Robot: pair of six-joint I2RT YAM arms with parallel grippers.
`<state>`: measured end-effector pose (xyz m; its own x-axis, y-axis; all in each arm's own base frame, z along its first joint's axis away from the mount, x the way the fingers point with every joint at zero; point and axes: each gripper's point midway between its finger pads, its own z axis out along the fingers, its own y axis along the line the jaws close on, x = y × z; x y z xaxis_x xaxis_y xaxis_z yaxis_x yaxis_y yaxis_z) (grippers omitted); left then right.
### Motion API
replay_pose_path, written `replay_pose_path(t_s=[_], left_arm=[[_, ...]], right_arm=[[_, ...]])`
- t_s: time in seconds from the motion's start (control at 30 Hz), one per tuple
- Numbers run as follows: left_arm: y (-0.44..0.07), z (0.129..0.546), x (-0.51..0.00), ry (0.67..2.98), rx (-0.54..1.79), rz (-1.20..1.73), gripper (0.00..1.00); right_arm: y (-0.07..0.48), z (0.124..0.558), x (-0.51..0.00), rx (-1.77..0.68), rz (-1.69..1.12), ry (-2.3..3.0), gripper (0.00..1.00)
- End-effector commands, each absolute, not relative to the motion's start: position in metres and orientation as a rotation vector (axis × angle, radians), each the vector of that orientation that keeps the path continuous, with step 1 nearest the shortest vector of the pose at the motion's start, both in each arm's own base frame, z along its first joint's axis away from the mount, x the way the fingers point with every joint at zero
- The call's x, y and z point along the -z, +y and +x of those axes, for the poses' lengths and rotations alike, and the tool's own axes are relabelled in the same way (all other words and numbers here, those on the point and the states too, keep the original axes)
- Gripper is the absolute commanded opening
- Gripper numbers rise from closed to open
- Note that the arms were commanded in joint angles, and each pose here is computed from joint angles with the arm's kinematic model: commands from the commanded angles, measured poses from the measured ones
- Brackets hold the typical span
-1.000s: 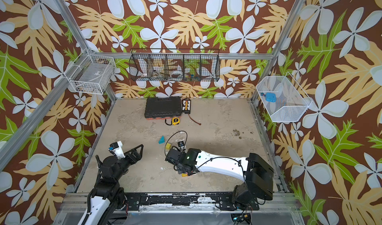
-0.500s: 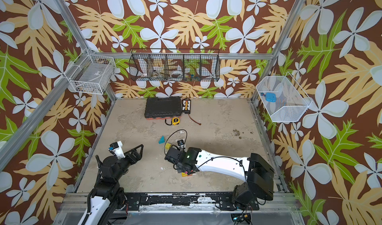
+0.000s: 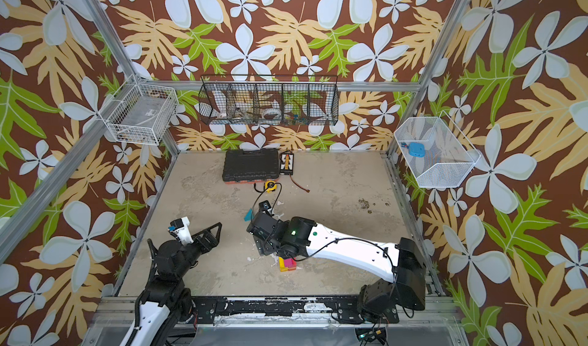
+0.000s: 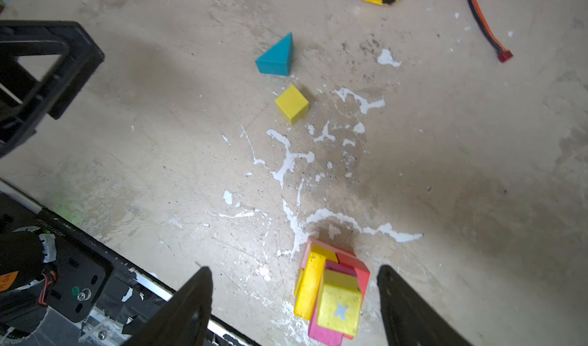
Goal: Build the wood block tower
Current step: 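Open the right gripper and move it to the plain yellow cube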
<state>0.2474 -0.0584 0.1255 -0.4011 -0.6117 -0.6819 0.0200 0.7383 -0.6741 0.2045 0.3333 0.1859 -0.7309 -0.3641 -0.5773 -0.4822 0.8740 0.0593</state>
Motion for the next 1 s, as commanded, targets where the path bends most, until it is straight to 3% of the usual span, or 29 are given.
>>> replay_pose_path(t_s=[0.0,0.23,0.63,0.97], left_arm=[[-0.056,0.250,-0.130,1.851,0.733,-0.466,1.00],[-0.054,0.251,-0.128,1.857,0.721,-0.476,1.00],[-0.056,0.250,-0.130,1.857,0.724,-0.462,1.00],[-0.055,0.250,-0.130,1.856,0.723,-0.463,1.00]], right_arm=[[0.359,0.219,-0.190,-0.316,-0.709,2.400,0.81],[0.392,0.252,-0.152,-0.321,-0.807,2.450,0.79],[0.396,0.299,-0.089,-0.265,-0.788,2.588,0.79],[0.392,0.312,-0.054,-0.238,-0.793,2.664,0.79]])
